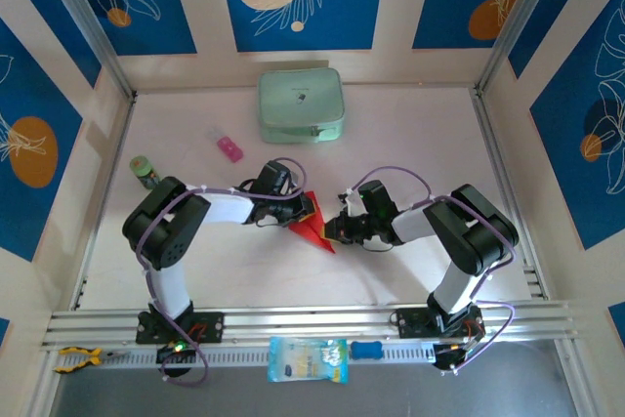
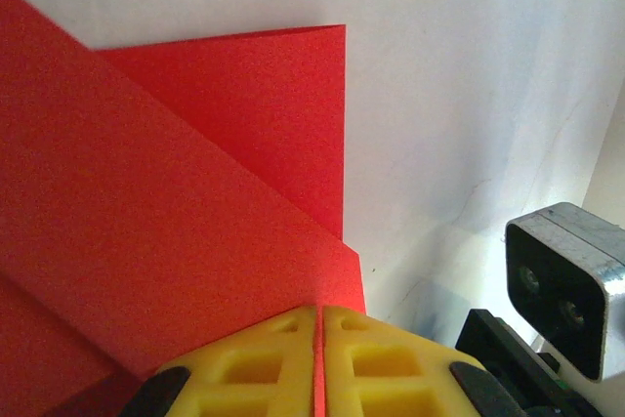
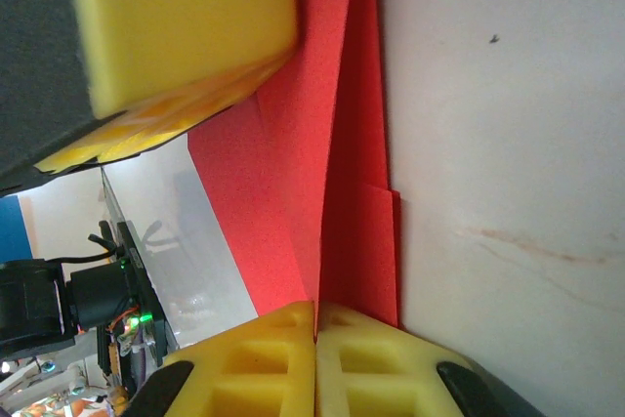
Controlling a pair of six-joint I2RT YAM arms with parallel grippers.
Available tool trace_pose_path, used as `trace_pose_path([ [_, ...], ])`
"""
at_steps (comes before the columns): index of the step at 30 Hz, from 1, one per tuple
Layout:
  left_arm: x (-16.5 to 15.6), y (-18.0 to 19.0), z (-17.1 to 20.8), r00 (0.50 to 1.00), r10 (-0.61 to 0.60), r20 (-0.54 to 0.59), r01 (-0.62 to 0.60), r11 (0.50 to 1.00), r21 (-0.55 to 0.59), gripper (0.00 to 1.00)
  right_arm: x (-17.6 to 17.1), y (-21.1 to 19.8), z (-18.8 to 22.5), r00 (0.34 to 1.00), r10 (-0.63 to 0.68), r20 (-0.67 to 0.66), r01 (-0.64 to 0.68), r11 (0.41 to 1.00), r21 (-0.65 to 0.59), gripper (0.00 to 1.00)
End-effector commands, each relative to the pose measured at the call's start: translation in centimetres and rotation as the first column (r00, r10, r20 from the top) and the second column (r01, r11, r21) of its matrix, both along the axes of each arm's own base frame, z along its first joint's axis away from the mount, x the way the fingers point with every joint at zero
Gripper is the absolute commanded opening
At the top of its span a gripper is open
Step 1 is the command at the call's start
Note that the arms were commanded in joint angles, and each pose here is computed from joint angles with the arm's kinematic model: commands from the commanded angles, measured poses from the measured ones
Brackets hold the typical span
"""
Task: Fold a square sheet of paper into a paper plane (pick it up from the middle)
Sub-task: Fourth fold the wing at the center of the table.
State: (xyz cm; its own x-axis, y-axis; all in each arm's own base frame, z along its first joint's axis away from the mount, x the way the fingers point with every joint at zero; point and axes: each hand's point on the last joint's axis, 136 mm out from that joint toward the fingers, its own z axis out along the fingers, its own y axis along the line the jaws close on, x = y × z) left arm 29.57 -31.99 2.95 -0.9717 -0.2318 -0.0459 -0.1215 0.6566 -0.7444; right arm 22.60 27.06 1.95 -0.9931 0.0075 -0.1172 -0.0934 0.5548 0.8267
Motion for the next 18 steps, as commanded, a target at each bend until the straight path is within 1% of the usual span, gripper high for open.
trace_pose_path([
  [1, -0.3, -0.3, -0.3, 0.999, -0.032, -0.005, 0.032, 0.999, 0.02, 0.1, -0.5, -0.5, -1.4, 0.998, -0.009, -0.058, 0.006, 0.999, -0.043, 0.08],
  [18, -1.0, -0.2, -2.0, 0.997, -0.057, -0.049, 0.059, 0.997, 0.04, 0.1, -0.5, -0.4, -1.4, 0.998, -0.008, -0.065, 0.005, 0.999, -0.046, 0.09],
])
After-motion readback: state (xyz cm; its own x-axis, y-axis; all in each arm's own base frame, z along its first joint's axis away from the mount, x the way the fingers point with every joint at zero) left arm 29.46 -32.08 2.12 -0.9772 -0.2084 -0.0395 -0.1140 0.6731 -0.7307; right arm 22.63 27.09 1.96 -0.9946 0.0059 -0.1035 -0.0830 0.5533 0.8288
